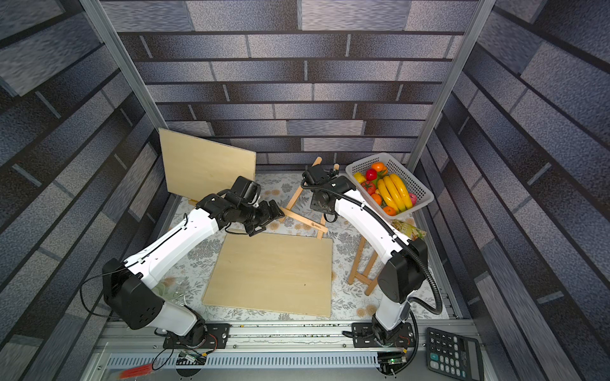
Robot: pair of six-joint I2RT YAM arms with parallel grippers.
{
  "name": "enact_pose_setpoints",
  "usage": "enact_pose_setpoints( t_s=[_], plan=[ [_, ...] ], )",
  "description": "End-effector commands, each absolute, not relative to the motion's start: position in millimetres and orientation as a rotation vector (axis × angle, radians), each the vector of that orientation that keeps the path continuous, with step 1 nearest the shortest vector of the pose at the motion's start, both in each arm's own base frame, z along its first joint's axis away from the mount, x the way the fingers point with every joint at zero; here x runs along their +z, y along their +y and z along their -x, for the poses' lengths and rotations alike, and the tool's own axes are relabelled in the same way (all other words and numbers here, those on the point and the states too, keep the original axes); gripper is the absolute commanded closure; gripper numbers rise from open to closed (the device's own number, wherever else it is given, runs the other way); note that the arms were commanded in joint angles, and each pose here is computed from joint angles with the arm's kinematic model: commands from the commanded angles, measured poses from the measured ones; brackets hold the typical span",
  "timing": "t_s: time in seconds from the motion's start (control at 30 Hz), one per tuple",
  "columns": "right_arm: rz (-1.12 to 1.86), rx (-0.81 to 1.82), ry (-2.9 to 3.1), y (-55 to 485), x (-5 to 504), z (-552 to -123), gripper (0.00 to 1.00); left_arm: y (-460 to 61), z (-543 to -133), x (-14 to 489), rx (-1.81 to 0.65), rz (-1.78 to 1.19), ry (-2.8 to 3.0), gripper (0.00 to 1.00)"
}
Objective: Assemble the easel
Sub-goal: Unfold the easel.
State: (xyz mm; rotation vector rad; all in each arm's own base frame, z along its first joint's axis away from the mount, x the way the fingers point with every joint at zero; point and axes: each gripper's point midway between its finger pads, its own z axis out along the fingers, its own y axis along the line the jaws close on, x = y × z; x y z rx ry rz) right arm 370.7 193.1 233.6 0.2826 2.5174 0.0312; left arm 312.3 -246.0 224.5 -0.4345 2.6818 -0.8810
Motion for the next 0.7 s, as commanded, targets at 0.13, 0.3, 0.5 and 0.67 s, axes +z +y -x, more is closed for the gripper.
enact_pose_setpoints(
  t_s=[0.13,0.3,0.5,0.67],
  plan=[
    [-0.262,0.101,2.299,214,286,-387,1.0,-255,-322,233,-0.907,0.509,2.626,0.1],
    [-0.248,0.099,2.288,217,287,-384,1.0,-268,-335,235,-0.93,0.52,2.603,0.11],
    [-0.223,0.131,2.274,232,289,-378,1.0,-282,-346,230,-0.925,0.516,2.614,0.13],
    [-0.185,0.086,2.234,242,293,-376,1.0,-290,-351,221,-0.955,0.555,2.624,0.19]
  ],
)
